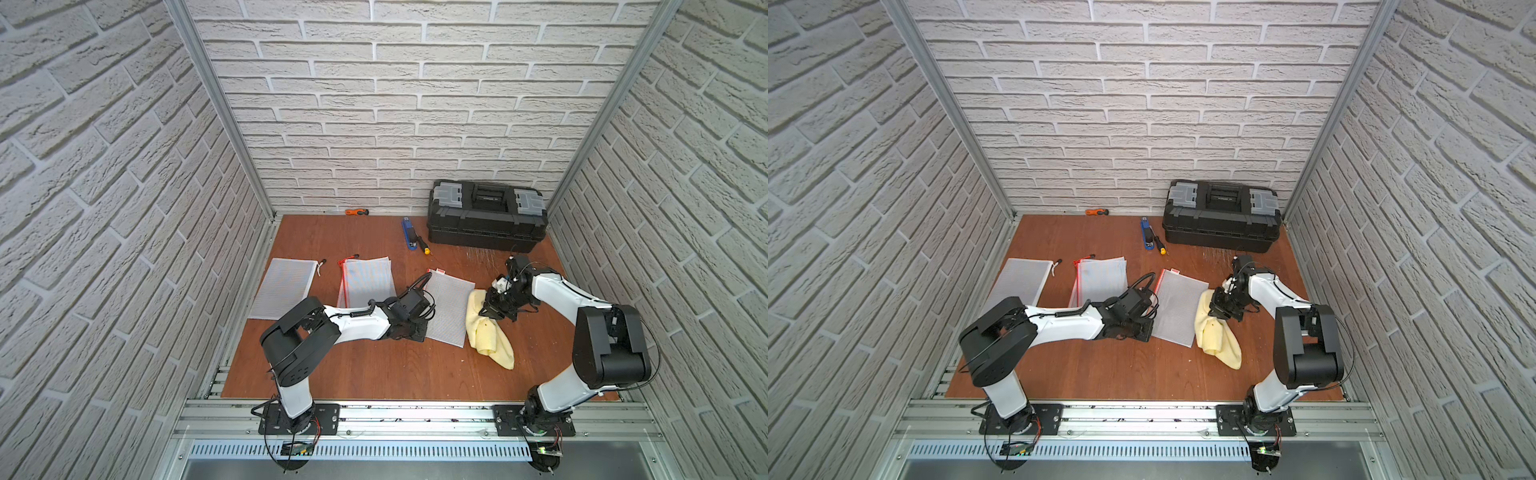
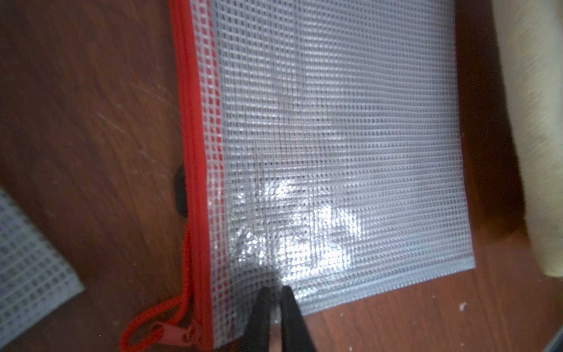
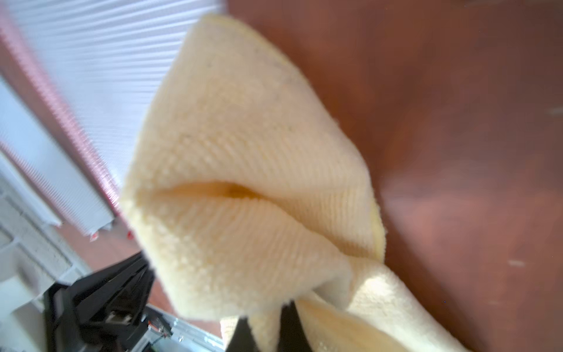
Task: Wipe the document bag
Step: Wipe the dirt from the document bag, then adjust the document bag at the center of the board.
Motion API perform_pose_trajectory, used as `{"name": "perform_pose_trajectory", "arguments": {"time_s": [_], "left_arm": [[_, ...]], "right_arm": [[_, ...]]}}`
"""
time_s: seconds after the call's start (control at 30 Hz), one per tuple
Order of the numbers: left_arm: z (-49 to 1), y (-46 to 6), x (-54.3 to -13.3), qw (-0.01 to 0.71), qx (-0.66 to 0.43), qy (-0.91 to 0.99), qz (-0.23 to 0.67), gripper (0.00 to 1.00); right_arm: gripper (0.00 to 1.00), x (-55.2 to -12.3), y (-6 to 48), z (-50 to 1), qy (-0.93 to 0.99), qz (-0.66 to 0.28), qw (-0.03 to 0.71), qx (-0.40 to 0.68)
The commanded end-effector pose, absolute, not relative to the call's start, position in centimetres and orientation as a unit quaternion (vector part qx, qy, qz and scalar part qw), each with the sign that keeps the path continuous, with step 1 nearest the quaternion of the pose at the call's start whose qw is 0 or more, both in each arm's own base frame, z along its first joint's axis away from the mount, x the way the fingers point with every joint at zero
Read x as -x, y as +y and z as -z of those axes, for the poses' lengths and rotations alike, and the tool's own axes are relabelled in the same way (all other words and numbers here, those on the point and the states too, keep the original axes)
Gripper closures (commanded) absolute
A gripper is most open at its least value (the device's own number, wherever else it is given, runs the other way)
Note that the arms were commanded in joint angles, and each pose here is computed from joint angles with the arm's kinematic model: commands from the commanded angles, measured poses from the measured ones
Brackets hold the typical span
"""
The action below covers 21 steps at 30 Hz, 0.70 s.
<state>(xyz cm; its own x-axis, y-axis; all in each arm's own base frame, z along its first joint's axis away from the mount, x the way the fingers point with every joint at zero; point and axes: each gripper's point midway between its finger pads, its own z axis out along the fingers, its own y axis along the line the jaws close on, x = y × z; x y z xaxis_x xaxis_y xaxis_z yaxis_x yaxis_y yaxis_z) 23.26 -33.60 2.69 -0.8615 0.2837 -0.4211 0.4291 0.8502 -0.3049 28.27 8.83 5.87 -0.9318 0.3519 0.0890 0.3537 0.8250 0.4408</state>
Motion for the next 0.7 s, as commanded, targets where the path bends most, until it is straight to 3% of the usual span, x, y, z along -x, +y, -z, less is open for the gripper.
{"name": "perform_pose_trajectory", "arguments": {"time_s": [0.0, 0.07, 0.2, 0.47, 0.67], "left_arm": [[-3.8, -32.5, -23.1, 0.191, -0.211, 0.943, 0.172, 0.44], [-5.9, -33.0, -23.7, 0.211, -0.215, 0.934, 0.191, 0.33], [-9.4, -33.1, -24.5, 0.234, -0.223, 0.917, 0.232, 0.24], [-13.8, -29.7, -31.0, 0.254, -0.204, 0.876, 0.355, 0.21], [-12.0, -32.5, -31.4, 0.173, -0.289, 0.851, 0.402, 0.25]], "right_arm": [[0.98, -29.5, 12.5, -6.7, -0.954, 0.261, -0.005, 0.148], [0.98, -29.4, 13.2, -5.1, -0.953, 0.263, 0.015, 0.148], [0.98, -29.0, 13.4, -2.6, -0.951, 0.263, 0.036, 0.156], [0.98, -27.7, 13.5, -0.8, -0.949, 0.269, 0.057, 0.156], [0.98, -27.5, 13.7, -0.4, -0.946, 0.277, 0.055, 0.161]]}}
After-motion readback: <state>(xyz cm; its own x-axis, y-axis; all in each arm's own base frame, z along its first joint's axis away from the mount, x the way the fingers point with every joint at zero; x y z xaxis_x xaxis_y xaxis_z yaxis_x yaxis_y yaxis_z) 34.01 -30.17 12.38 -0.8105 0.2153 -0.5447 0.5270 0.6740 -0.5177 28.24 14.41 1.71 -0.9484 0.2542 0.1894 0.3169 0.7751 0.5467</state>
